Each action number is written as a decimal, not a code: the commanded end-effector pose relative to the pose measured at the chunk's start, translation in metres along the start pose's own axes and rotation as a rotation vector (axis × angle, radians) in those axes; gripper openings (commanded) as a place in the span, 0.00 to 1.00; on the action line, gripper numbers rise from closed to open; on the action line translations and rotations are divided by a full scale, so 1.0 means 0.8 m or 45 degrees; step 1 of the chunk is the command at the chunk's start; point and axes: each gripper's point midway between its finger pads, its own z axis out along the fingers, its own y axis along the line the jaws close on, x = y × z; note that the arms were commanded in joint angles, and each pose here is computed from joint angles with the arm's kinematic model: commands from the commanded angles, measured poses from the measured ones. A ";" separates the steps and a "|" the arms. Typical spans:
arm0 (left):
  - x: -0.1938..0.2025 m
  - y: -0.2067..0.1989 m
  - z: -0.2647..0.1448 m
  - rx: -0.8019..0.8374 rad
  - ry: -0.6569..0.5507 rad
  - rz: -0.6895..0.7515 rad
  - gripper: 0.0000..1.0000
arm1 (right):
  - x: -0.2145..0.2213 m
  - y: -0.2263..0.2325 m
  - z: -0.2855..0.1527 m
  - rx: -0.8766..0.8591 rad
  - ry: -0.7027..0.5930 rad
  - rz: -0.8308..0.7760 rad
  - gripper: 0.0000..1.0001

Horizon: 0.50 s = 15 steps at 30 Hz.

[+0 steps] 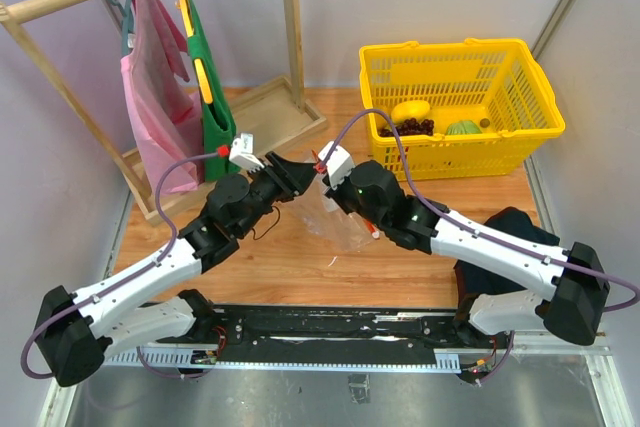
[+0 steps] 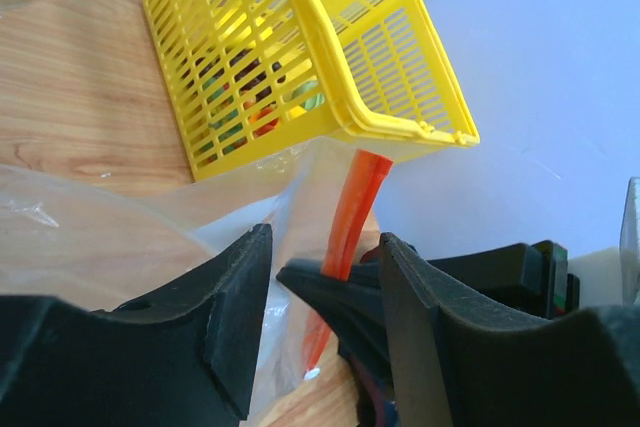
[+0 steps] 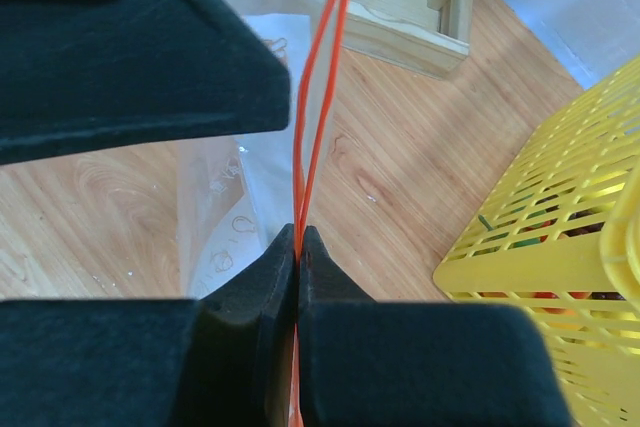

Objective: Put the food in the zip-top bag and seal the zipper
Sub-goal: Open the zipper of the food storage bag.

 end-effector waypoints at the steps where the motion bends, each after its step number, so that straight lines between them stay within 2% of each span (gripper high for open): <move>1: -0.031 -0.029 0.006 0.049 -0.124 -0.016 0.51 | -0.002 0.015 0.004 -0.033 -0.022 0.019 0.01; 15: -0.031 -0.004 0.009 -0.075 -0.142 0.066 0.46 | -0.007 0.021 0.002 -0.055 -0.036 0.002 0.01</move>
